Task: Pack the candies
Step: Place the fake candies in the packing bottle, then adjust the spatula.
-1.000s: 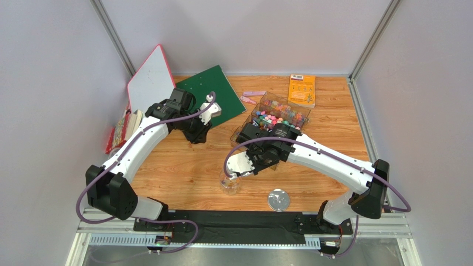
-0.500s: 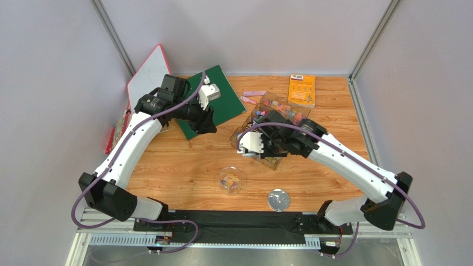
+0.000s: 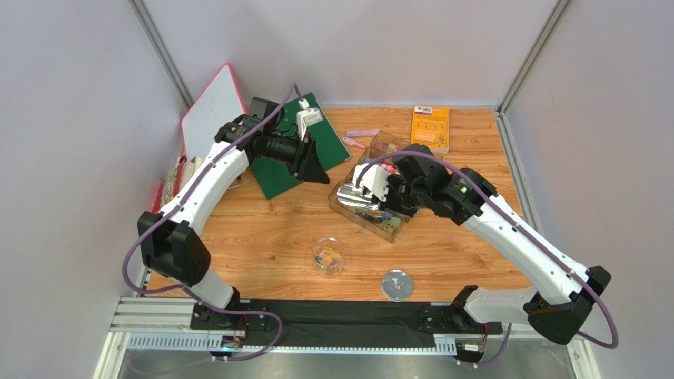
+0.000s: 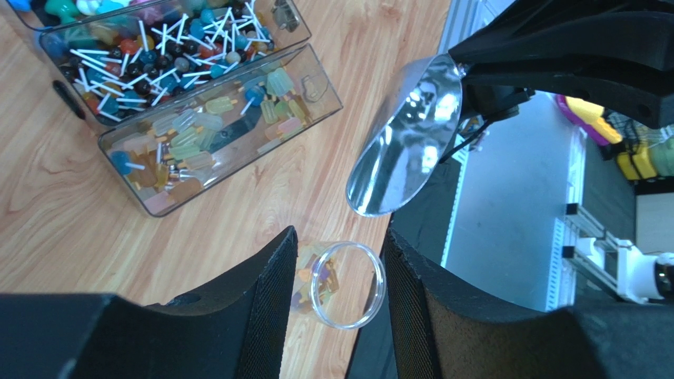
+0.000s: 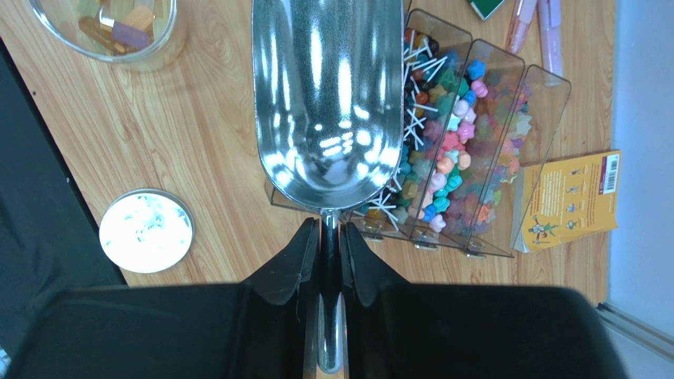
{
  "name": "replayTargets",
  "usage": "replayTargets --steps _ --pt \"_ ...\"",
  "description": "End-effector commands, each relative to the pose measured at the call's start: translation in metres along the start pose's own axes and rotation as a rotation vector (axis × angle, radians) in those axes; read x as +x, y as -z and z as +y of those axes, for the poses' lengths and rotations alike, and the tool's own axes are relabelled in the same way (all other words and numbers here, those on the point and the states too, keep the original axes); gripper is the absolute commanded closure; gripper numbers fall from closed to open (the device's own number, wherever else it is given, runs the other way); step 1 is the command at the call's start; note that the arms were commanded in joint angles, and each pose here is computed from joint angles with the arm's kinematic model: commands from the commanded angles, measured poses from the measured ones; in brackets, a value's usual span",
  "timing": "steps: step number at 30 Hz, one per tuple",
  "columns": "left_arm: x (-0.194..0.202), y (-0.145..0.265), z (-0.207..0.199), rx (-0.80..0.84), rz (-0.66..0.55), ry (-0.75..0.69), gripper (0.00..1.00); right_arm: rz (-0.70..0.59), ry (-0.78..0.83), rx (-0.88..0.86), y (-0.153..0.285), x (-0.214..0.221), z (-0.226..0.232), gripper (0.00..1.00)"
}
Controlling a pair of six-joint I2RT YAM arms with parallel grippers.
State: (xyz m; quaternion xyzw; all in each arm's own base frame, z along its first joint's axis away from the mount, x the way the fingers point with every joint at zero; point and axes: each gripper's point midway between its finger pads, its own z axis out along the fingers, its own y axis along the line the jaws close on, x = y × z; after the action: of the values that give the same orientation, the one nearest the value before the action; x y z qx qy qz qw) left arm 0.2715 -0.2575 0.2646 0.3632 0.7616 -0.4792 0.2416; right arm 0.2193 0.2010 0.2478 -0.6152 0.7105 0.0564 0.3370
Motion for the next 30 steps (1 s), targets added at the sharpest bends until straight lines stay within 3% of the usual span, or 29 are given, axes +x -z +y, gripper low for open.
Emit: replayTargets --steps 1,13,19,30 --pt "-0.023 0.001 -0.012 0.075 -0.055 0.0 0.48 -0.158 -0.03 0.061 0.015 -0.042 -0.018 1.0" --pt "-0.032 -0.014 0.0 0.15 -0.058 0.088 0.53 -0.192 -0.043 0.082 0.008 -0.061 -0.032 1.0" --pt "-0.038 -0.023 0.004 0.217 -0.061 0.128 0.69 -0.223 -0.077 0.116 0.008 -0.075 -0.048 1.0" --pt "-0.051 -0.038 0.023 0.272 -0.06 0.189 0.68 -0.263 -0.191 0.149 0.013 -0.079 -0.074 1.0"
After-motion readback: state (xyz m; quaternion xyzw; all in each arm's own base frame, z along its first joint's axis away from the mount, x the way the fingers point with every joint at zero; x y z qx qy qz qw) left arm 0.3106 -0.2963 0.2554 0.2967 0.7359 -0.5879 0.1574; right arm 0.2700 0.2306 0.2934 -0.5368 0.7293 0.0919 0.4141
